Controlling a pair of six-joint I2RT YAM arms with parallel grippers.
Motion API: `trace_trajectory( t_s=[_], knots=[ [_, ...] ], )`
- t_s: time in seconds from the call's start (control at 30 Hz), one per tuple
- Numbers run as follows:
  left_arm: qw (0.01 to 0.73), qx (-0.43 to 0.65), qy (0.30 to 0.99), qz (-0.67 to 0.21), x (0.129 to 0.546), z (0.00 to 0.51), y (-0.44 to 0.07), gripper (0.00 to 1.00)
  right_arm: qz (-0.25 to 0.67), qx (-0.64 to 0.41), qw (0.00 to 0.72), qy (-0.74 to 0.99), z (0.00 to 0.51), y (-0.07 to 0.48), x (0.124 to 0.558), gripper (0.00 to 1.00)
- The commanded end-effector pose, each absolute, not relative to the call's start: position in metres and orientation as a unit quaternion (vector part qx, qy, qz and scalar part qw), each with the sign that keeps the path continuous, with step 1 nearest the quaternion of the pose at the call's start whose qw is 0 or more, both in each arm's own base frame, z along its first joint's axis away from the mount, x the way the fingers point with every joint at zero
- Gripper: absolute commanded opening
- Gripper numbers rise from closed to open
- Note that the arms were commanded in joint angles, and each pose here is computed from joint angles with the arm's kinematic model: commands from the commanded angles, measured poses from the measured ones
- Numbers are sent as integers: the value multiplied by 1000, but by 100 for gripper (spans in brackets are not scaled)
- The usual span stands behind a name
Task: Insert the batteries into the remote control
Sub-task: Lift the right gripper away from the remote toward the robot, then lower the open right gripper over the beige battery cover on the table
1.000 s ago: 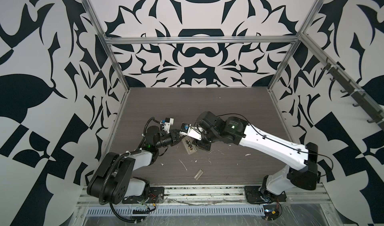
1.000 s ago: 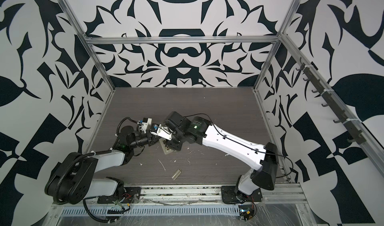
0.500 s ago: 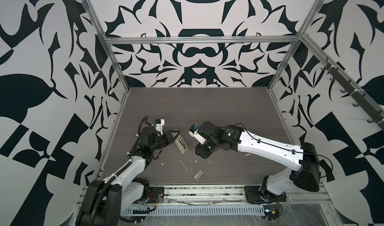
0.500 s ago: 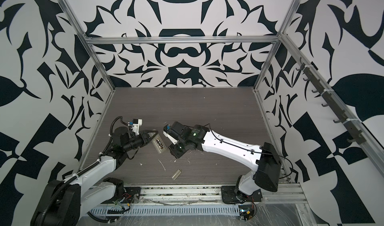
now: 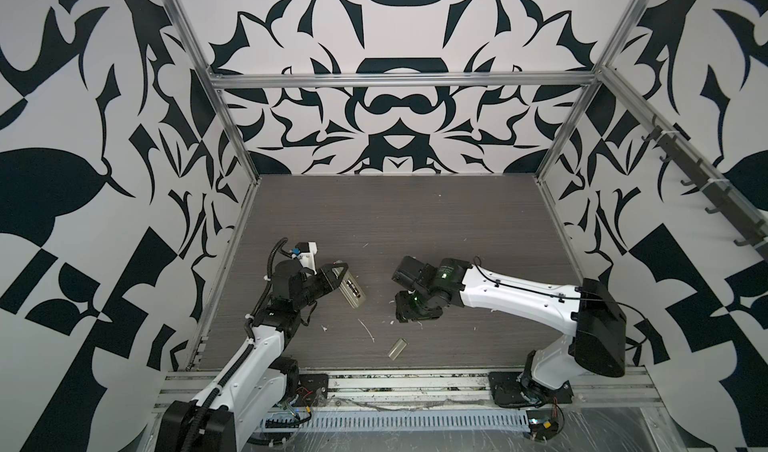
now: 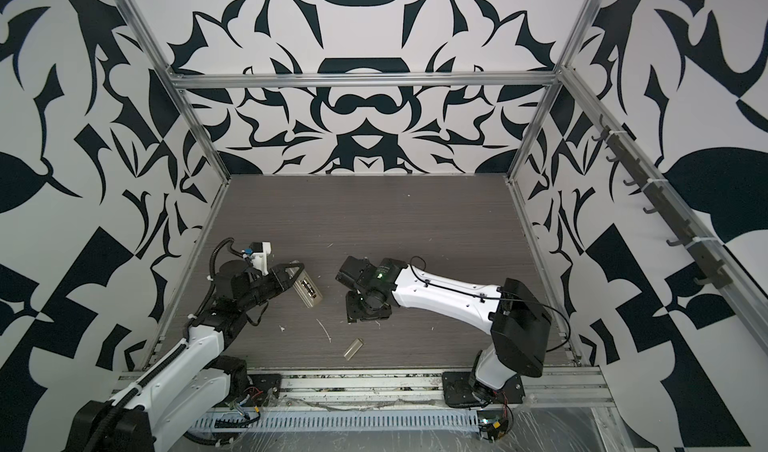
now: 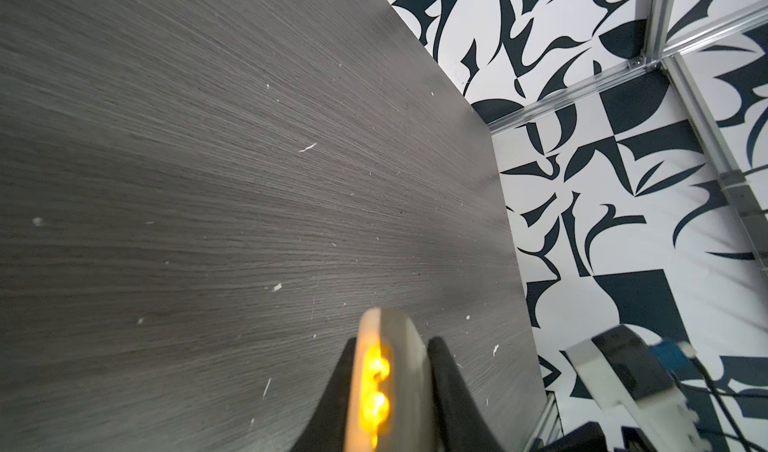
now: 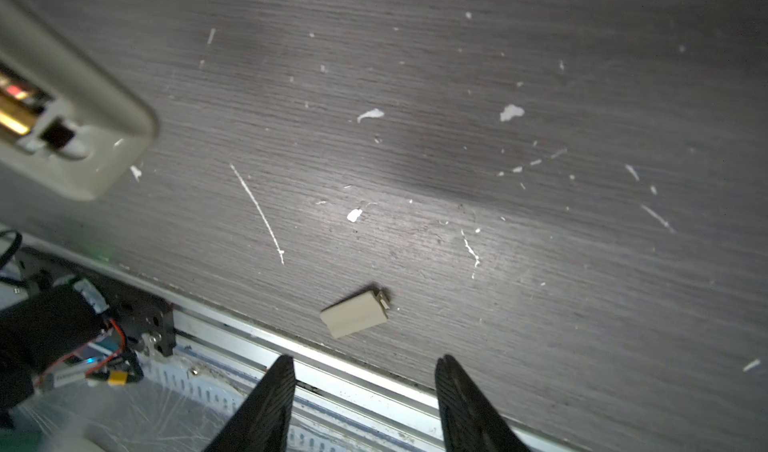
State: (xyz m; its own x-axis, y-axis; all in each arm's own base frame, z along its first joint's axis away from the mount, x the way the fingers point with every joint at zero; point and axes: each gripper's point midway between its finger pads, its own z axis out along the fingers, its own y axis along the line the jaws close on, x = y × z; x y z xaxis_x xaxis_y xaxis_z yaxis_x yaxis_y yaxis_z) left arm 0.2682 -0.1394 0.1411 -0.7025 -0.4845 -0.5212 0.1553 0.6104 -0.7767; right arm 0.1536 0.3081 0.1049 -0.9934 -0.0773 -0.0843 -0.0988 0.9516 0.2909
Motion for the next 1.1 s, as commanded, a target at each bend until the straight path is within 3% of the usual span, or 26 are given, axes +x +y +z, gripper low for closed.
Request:
trace_trajectory(
  t_s=[0.0,0.17,0.77,1.07],
  knots=[
    [399,-79,818,-407,263,143,-133,0,83,92,-1,992,91,283,149,57],
    [430,-63,806,-402,255,155,-129,0,51,139,-48,988,76,289,141,58],
    [468,-20,782,-410,243,177,-138,0,54,264,-46,962,69,311,149,57],
    [479,-28,786,-389,243,176,-131,0,51,277,-67,957,52,327,124,55]
  ],
)
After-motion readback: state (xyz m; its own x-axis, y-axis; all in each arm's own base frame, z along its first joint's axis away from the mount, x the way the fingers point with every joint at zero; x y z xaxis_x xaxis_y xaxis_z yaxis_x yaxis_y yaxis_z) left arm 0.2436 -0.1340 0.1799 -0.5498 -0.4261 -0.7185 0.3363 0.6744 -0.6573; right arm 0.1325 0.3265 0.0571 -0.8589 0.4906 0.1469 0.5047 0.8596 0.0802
